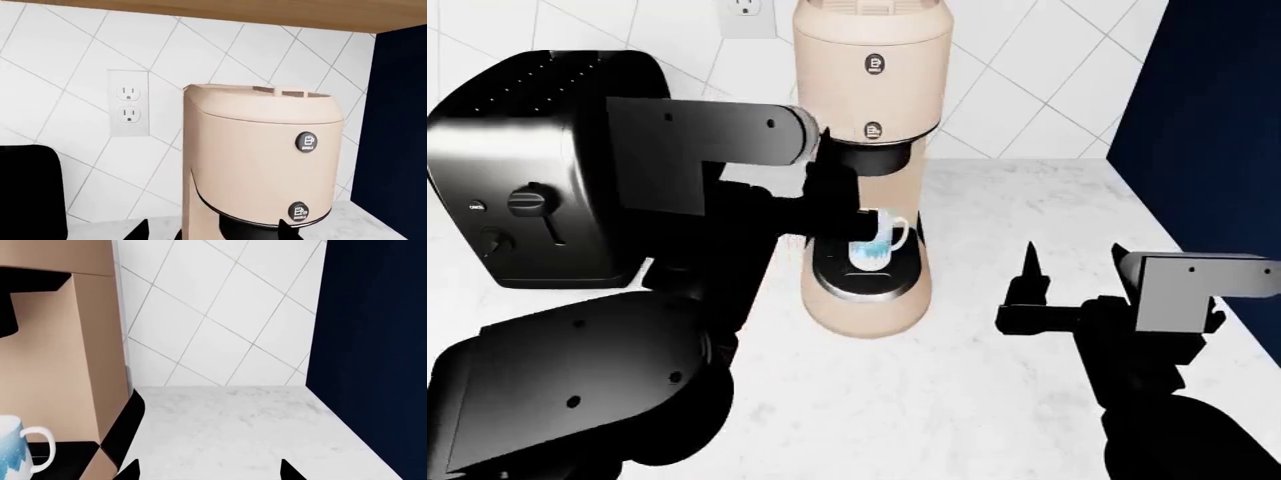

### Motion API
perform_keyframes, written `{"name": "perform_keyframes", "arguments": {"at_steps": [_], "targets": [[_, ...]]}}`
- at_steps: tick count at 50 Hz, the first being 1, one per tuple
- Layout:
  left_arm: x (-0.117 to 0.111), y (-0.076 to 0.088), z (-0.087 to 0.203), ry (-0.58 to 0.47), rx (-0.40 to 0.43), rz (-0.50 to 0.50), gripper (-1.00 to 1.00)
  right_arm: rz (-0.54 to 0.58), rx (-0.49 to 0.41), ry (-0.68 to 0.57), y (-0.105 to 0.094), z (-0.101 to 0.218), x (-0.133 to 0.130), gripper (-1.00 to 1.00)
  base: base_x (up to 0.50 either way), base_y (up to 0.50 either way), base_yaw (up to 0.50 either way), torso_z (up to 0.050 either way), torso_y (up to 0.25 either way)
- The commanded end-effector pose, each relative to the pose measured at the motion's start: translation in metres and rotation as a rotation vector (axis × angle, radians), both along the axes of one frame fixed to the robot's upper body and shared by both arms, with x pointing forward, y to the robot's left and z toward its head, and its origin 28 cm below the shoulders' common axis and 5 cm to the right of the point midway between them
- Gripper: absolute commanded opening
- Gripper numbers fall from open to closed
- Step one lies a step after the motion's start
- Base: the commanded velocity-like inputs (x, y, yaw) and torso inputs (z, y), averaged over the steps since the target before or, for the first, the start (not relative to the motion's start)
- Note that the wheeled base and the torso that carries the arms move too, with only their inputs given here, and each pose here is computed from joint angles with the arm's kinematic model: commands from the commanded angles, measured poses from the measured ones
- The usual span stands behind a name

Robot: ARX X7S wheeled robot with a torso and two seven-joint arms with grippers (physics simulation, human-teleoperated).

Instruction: Press the button on the coffee machine to serve coffee.

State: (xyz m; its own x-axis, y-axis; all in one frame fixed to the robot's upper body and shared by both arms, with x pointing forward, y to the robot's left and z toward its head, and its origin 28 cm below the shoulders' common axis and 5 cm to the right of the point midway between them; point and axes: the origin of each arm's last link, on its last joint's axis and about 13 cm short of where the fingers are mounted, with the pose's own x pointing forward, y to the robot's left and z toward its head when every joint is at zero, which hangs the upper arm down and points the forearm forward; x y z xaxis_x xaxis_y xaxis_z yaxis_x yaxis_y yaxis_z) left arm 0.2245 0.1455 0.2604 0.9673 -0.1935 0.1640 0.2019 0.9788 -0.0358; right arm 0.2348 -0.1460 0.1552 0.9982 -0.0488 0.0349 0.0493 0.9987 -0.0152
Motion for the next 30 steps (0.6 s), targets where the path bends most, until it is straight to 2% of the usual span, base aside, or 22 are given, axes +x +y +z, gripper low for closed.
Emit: {"name": "perform_keyframes", "arguments": {"at_steps": [1,4,9,21,30], "targets": [[0.008,0.025,-0.008,-0.031,0.026,0.06,1.0,0.003,-0.001,0.006,0.002,-0.001,0.001,1.0,0.0,0.0,0.0,0.0,0.0],[0.012,0.031,-0.021,-0.003,0.057,0.077,1.0,0.003,-0.001,0.009,0.002,-0.002,0.0,1.0,0.0,0.0,0.0,0.0,0.0],[0.022,0.038,-0.04,0.041,0.062,0.117,1.0,0.01,-0.002,0.014,0.003,-0.002,0.001,1.0,0.0,0.0,0.0,0.0,0.0],[0.027,0.056,-0.07,0.123,0.09,0.186,1.0,0.002,-0.01,0.012,0.002,-0.001,0.0,1.0,0.0,0.0,0.0,0.0,0.0],[0.029,0.059,-0.084,0.158,0.112,0.198,1.0,-0.001,-0.007,0.015,0.002,-0.002,-0.001,1.0,0.0,0.0,0.0,0.0,0.0]]}}
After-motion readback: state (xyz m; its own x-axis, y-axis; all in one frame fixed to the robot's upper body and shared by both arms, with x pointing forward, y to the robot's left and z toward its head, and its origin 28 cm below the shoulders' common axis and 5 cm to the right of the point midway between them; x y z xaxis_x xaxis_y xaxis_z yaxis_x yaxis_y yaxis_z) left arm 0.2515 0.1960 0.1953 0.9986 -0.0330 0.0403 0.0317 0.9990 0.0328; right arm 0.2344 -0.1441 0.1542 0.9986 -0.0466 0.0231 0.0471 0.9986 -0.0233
